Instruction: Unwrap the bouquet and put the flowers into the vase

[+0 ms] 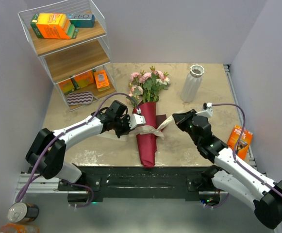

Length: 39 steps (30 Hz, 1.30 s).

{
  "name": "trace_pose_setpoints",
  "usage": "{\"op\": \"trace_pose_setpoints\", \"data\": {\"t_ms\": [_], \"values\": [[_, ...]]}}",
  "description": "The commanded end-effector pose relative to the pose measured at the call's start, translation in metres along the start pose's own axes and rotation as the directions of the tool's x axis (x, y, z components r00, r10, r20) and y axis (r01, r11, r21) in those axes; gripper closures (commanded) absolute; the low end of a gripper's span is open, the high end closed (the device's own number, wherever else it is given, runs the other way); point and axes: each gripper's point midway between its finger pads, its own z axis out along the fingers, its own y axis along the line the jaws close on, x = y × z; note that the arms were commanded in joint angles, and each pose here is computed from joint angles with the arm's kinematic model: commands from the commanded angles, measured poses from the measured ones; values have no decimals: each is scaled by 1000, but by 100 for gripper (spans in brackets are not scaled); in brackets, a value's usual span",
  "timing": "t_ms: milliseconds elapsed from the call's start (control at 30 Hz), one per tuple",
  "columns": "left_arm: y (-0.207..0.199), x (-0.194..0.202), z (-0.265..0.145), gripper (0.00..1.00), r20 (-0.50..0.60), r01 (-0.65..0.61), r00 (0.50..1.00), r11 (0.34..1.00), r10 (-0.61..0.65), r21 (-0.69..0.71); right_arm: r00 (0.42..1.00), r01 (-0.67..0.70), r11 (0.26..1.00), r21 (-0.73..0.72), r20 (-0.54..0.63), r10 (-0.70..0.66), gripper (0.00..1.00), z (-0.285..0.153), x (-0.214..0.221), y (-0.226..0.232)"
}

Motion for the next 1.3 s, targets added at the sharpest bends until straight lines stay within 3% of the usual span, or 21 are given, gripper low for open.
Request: {"op": "trace_pose_setpoints", "data": {"t_ms": [0,233,433,700,833,967,1067,1100,1133,1167,1200,1267], "values": [[8,-17,-6,100,53,-10,999,999,12,-38,997,72,981,183,1,-73,100,-6,-1,-43],[32,-10,-17,100,46,-7,999,988,14,-155,987,81,957,280,109,-116,100,-28,-35,-55],[88,1,-59,100,105,161,985,951,-137,-263,951,111,912,395,223,-212,100,-51,-90,-54],[127,38,-116,100,101,212,977,878,-187,-430,896,110,781,614,279,-345,100,-64,-138,-70],[150,75,-138,100,34,246,961,791,-274,-561,883,86,724,684,285,-374,100,-58,-157,-84],[170,102,-165,100,18,274,934,680,-358,-680,879,88,670,737,259,-400,86,-50,-166,-95],[191,112,-196,100,49,297,908,557,-416,-776,873,135,684,717,240,-424,63,-41,-173,-85],[194,112,-203,98,66,310,902,531,-428,-789,870,145,697,702,245,-428,50,-40,-176,-78],[195,113,-208,90,74,315,898,516,-434,-797,867,163,704,691,240,-436,43,-38,-178,-74],[197,107,-213,74,84,316,901,511,-425,-799,874,183,724,666,228,-430,37,-35,-176,-67],[195,107,-216,36,82,317,899,511,-430,-799,871,192,724,663,225,-436,27,-34,-178,-64],[196,98,-224,4,100,331,898,509,-428,-795,876,228,719,656,185,-446,23,-31,-176,-58]]}}
